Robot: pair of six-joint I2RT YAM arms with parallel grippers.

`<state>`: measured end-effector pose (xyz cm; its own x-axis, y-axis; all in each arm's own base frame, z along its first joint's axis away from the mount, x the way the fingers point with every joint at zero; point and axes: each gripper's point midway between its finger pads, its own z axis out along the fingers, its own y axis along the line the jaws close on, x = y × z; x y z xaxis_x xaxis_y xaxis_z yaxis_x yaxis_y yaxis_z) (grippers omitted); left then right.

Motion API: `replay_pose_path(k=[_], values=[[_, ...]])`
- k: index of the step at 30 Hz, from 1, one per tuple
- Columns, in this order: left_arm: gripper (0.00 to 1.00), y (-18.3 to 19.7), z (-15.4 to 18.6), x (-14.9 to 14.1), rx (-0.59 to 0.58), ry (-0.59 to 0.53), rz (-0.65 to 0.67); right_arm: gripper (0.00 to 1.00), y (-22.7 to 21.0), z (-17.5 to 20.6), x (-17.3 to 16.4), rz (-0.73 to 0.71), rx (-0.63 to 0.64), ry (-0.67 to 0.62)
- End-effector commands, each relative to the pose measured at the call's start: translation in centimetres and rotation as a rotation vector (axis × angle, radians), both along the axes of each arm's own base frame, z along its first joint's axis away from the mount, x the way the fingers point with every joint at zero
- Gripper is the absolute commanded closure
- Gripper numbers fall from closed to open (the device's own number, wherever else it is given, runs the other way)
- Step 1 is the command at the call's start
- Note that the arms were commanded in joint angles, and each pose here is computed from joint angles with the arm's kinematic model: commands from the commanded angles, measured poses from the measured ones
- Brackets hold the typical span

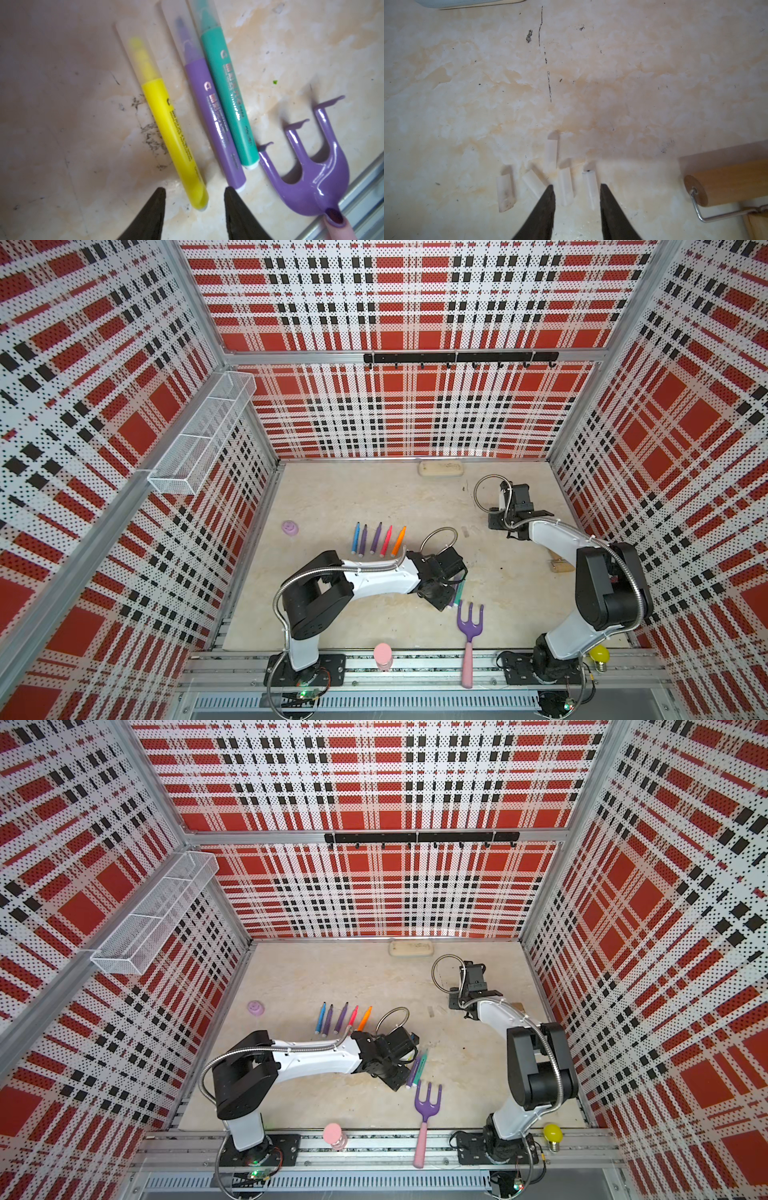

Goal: Remove pen caps from pens
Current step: Pick up the pen from the bottom-center of the table.

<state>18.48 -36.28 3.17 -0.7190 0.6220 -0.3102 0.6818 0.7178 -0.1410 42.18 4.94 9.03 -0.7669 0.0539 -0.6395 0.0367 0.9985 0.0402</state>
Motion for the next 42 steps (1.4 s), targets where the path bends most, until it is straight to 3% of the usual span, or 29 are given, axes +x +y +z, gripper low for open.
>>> replay_pose_path(k=[1, 18, 29, 37, 42], values=[[0.52, 1.1, -1.4, 0.3, 0.053, 0.004, 0.024, 0.61, 0.3, 1.7, 0.5, 0.002, 0.010, -0.065], [0.66, 1.2, -3.5, 0.4, 0.090, 0.041, 0.019, 0.61, -0.2, 2.5, 0.1, -0.014, -0.004, -0.090], [0.88, 3.4, -3.8, 1.8, 0.093, 0.037, 0.049, 0.60, -0.6, 3.6, -0.4, -0.026, -0.016, -0.112], [0.92, 5.7, 1.2, 7.0, -0.087, -0.084, 0.190, 0.59, 3.5, 7.1, -1.0, 0.128, 0.173, -0.247], [0.93, 5.5, 6.9, 9.2, -0.377, -0.169, 0.210, 0.57, 10.0, 10.6, -3.0, 0.351, 0.396, -0.402]])
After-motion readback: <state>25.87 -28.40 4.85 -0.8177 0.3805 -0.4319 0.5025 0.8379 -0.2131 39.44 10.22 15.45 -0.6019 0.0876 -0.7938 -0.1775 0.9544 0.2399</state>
